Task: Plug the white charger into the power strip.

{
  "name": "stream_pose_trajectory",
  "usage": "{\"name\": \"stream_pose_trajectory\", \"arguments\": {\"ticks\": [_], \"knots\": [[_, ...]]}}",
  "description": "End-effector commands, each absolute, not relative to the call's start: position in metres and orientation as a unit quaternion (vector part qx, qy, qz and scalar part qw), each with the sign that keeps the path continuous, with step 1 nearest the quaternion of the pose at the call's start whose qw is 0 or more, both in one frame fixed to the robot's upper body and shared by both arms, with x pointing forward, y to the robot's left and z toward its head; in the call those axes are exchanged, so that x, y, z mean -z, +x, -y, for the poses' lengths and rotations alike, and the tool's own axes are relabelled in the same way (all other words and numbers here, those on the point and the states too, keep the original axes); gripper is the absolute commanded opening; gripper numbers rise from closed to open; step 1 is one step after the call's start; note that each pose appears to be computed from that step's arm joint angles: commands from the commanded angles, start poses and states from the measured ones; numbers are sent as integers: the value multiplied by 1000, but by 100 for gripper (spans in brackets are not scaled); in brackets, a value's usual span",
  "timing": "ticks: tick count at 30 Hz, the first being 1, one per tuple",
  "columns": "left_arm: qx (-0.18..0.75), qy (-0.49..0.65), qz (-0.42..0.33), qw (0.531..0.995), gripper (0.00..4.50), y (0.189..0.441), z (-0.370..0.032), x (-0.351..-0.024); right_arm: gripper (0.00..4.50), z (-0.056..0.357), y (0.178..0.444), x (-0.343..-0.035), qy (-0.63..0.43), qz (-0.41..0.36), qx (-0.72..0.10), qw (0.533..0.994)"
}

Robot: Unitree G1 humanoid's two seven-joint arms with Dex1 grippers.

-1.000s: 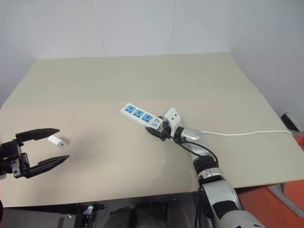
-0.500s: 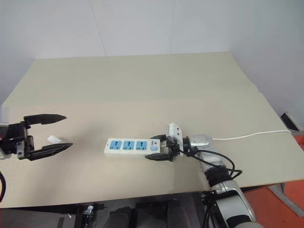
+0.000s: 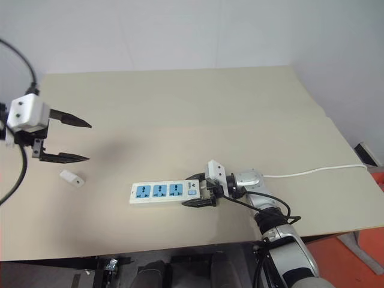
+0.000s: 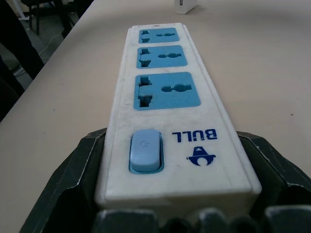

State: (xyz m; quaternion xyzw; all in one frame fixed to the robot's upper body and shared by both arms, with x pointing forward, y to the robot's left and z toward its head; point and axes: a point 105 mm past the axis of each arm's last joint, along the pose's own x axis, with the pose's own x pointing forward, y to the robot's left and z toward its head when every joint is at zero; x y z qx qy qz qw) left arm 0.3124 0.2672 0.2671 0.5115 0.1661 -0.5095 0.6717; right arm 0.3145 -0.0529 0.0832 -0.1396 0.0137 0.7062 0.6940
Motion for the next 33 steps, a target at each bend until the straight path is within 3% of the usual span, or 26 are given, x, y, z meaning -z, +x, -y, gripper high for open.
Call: {"name": "stream_pose_trajectory", "arguments": {"ticks": [1, 7, 12, 22, 33], "knots": [[486, 606, -248, 578, 450, 311, -295, -266, 342, 52, 316, -85, -143, -11, -702, 698], [516, 696, -310, 392, 450, 307, -310, -248, 342, 54, 314, -82, -139, -16, -694, 707], [550, 705, -324, 309, 450, 304, -313, -222, 342, 56, 311, -83, -132, -15, -686, 715], [553, 718, -305, 292, 450, 313, -305, -190, 342, 56, 305, -87, -121, -18, -687, 717], [513, 744, -287, 318, 450, 325, -296, -154, 342, 57, 303, -89, -114, -18, -683, 721]]}}
